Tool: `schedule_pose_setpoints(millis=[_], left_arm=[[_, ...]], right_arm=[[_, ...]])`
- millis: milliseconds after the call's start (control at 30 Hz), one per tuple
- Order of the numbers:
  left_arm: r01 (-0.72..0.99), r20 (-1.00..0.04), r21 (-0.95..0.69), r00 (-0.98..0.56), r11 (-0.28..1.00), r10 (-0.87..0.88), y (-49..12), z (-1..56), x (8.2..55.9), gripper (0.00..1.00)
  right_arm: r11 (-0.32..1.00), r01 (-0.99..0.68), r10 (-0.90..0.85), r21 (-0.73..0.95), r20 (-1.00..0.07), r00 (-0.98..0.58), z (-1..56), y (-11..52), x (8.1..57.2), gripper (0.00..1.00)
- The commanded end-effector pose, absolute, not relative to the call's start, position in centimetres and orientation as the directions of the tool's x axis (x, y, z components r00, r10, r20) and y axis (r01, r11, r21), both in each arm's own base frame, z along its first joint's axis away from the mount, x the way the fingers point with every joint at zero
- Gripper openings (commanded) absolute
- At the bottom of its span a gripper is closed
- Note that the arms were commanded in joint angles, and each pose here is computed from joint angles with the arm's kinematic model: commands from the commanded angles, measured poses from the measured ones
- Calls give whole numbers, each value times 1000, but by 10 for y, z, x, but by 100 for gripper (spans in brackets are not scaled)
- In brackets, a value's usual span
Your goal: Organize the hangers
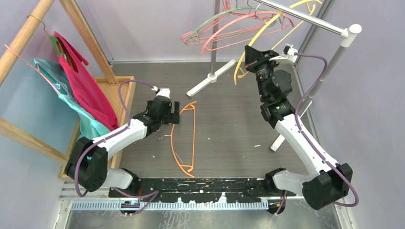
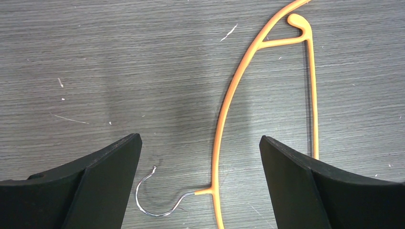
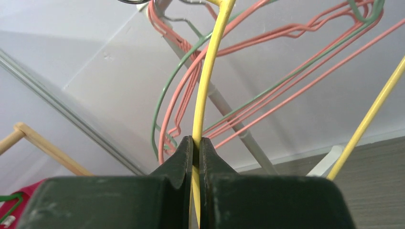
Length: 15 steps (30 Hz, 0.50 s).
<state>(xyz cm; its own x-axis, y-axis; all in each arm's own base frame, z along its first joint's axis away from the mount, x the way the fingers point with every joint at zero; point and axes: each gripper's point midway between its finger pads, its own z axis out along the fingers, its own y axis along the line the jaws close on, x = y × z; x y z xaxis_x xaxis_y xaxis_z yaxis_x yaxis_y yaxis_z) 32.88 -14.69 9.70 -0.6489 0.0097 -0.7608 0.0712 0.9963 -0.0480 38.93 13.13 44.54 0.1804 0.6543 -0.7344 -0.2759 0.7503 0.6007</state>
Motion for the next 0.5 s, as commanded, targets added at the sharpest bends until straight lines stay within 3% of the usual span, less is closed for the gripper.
schedule_pose_setpoints(millis=[0, 467], left_arm=[[71, -802, -49, -597, 996, 3, -149, 111, 339, 98], [57, -802, -24, -597, 998, 14, -145, 109, 340, 98]], right_arm=[[695, -387, 716, 606, -630, 300, 512, 116, 383, 1], [650, -360, 754, 669, -627, 195, 476, 105, 460, 1]])
